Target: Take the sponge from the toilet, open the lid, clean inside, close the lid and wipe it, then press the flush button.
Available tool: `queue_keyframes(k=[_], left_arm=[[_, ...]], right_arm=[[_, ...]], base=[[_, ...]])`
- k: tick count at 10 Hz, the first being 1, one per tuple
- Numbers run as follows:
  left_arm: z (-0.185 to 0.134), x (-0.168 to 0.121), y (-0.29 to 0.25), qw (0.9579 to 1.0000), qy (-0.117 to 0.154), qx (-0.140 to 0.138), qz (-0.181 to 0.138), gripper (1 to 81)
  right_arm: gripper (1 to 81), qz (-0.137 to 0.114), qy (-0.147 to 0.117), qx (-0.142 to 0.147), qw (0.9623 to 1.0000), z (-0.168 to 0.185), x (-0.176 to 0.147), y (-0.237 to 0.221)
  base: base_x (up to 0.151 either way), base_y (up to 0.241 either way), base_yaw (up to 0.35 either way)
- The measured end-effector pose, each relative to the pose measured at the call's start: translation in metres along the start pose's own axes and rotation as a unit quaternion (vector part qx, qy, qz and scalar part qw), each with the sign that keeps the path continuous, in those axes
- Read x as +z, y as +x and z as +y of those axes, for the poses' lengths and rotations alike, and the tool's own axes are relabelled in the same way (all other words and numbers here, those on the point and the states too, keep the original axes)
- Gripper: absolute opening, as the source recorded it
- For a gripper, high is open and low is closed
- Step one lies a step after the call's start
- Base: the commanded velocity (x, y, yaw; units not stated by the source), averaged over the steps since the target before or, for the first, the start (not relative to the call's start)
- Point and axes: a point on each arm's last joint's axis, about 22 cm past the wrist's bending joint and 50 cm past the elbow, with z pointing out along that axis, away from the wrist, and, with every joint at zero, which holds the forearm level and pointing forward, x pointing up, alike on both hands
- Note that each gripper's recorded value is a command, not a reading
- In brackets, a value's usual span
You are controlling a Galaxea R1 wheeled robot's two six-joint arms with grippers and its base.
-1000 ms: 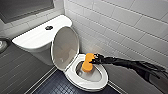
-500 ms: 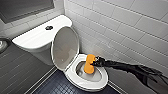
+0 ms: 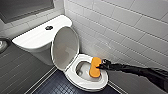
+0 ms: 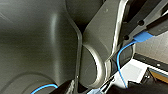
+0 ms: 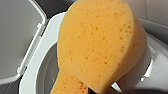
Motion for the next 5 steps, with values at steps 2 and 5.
queue_keyframes(k=[2, 5], left_arm=[[0.001, 0.001, 0.000, 1.0000, -0.001, 0.000, 0.000, 81.1], [0.009, 0.007, 0.002, 1.0000, -0.008, 0.000, 0.001, 81.1]], right_arm=[[1.0, 0.005, -0.004, 0.026, 0.9997, 0.030, -0.033, -0.023], [1.0, 0.012, 0.007, 0.053, 0.9985, 0.040, -0.064, -0.046]], base=[[0.000, 0.000, 0.000], [0.000, 0.000, 0.000]])
